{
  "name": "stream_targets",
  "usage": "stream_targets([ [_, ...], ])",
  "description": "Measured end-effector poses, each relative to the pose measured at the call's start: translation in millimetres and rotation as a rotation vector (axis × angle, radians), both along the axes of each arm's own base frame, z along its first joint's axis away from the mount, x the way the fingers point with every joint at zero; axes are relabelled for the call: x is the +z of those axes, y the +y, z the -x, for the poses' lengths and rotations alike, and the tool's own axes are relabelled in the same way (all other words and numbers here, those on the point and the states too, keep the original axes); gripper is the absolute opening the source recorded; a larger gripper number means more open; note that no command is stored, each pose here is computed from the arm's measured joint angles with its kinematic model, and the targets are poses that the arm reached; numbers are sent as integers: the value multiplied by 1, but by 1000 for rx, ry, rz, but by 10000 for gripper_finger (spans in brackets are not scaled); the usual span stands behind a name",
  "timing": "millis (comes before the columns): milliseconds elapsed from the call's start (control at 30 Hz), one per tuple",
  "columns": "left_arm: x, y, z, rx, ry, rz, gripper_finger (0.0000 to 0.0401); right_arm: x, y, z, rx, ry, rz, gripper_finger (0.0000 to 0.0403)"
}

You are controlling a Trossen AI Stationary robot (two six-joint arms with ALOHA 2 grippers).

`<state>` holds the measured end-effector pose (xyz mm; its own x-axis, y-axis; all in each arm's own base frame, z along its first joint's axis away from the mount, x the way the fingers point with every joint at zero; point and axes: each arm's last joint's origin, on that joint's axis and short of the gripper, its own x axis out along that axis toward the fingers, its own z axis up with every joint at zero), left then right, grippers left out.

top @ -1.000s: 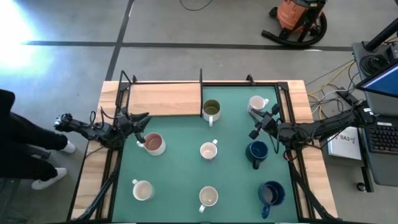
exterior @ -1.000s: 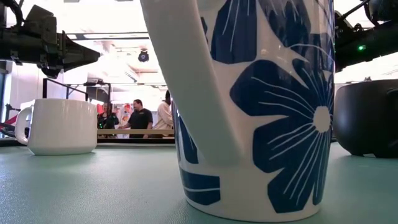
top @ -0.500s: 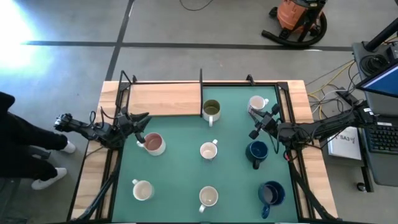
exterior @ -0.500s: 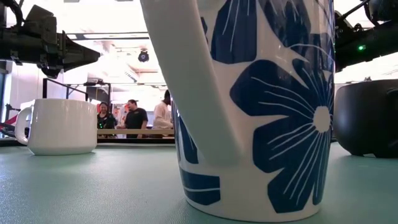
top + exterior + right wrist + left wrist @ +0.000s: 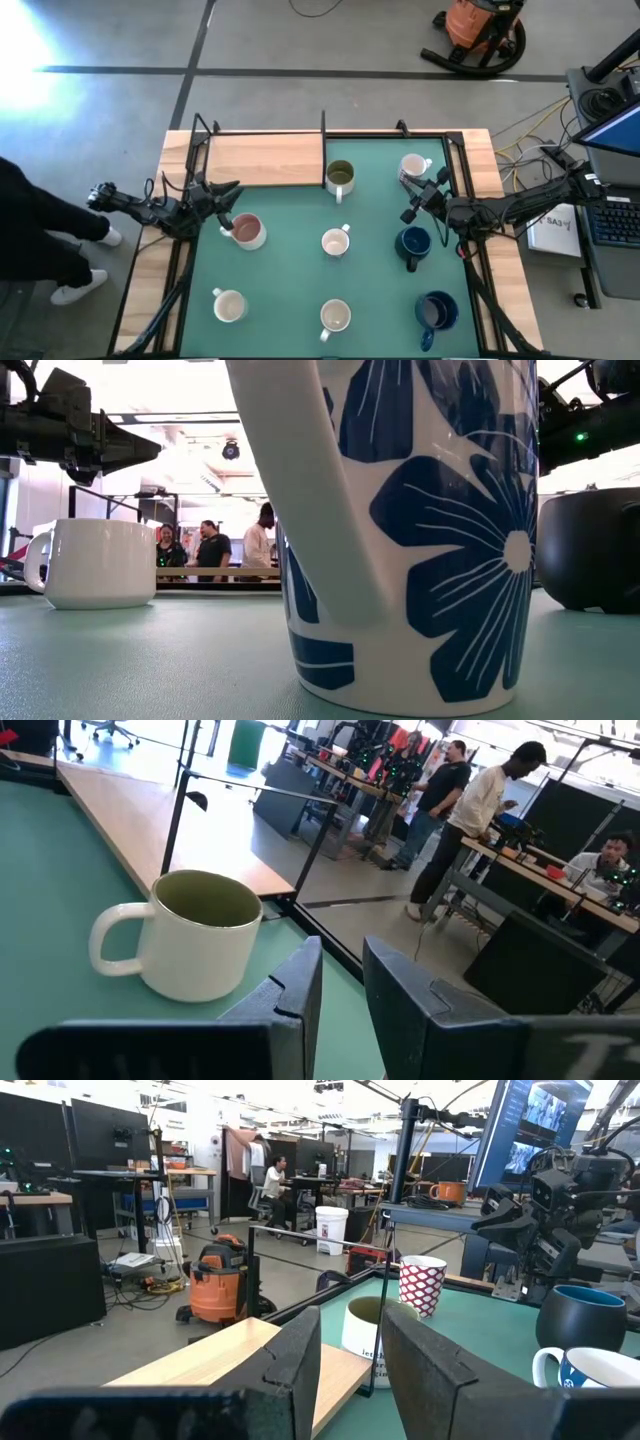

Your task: Place coffee mugs

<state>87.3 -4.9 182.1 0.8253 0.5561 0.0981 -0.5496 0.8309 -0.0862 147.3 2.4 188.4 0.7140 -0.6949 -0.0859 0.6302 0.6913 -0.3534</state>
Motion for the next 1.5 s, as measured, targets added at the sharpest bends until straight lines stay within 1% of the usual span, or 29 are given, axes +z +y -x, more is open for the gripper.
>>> stream_targets([
  [867, 0, 0, 0, 0, 0, 0, 91, 0, 0, 0, 1, -1, -1, 66],
  [1133, 0, 0, 0, 0, 0, 0, 91, 0, 0, 0, -2, -98, -103, 66],
  [1300, 0, 0, 0, 0, 0, 0, 91, 0, 0, 0, -16, -217, -227, 66],
  [1433, 0, 0, 0, 0, 0, 0, 91, 2, 0, 0, -13, -230, -221, 66],
  [1500, 0, 0, 0, -1, 0, 0, 91, 4, 1, -1, 0, -271, -252, 66],
])
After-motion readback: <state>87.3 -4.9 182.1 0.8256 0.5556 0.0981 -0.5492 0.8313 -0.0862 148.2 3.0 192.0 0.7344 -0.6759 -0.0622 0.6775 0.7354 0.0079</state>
